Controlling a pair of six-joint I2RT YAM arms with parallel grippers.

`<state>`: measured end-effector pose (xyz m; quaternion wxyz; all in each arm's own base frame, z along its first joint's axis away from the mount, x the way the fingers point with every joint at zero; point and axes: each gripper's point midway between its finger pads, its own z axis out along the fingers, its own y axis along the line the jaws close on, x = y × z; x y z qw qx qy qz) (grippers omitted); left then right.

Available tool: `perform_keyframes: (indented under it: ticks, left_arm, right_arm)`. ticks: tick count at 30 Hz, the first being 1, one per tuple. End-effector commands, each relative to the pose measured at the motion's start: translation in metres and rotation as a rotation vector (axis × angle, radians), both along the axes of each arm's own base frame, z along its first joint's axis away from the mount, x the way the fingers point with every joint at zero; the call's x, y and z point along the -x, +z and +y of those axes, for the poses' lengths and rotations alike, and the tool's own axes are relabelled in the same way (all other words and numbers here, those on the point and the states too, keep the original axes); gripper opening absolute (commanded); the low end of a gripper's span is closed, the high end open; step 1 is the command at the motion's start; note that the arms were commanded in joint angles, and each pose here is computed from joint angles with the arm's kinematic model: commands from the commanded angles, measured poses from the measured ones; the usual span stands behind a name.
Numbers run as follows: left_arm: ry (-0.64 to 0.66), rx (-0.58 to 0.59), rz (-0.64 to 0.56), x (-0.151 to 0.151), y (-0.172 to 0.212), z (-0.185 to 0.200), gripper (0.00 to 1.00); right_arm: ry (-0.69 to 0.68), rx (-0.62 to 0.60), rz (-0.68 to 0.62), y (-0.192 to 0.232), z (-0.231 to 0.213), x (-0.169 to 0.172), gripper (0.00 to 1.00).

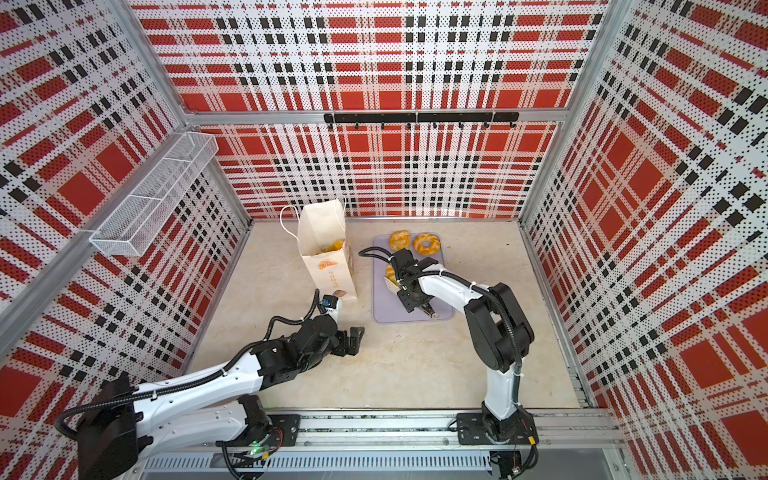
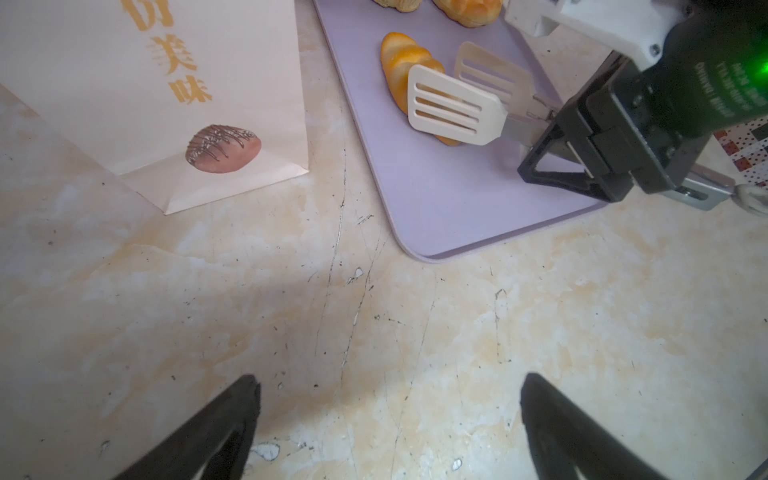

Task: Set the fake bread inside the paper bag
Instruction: 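Close the tongs on the striped croissant with the right gripper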

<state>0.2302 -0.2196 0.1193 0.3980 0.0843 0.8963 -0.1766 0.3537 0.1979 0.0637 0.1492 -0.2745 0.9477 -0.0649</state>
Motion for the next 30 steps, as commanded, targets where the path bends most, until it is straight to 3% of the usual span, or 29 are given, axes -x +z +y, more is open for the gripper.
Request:
perform_keyframes:
  ticks: [1,7,17,30]
  left_arm:
    - [0.023,0.018,-0.02,-0.002,0.005,0.001,1.0]
    - [0.015,0.022,-0.02,-0.002,0.005,0.0,0.99]
    - [-0.002,0.023,-0.017,-0.001,0.005,-0.005,1.0]
    - [0.001,0.031,-0.029,-0.001,0.011,-0.002,0.99]
  right_arm:
    - [0.018,0.007,-0.046,0.008,0.009,-0.015,0.58]
    - [0.03,0.037,-0.044,0.004,0.011,-0.019,0.57]
    - [0.045,0.061,-0.037,0.004,0.009,-0.019,0.47]
    - [0.055,-0.026,-0.057,0.018,0.018,-0.014,0.37]
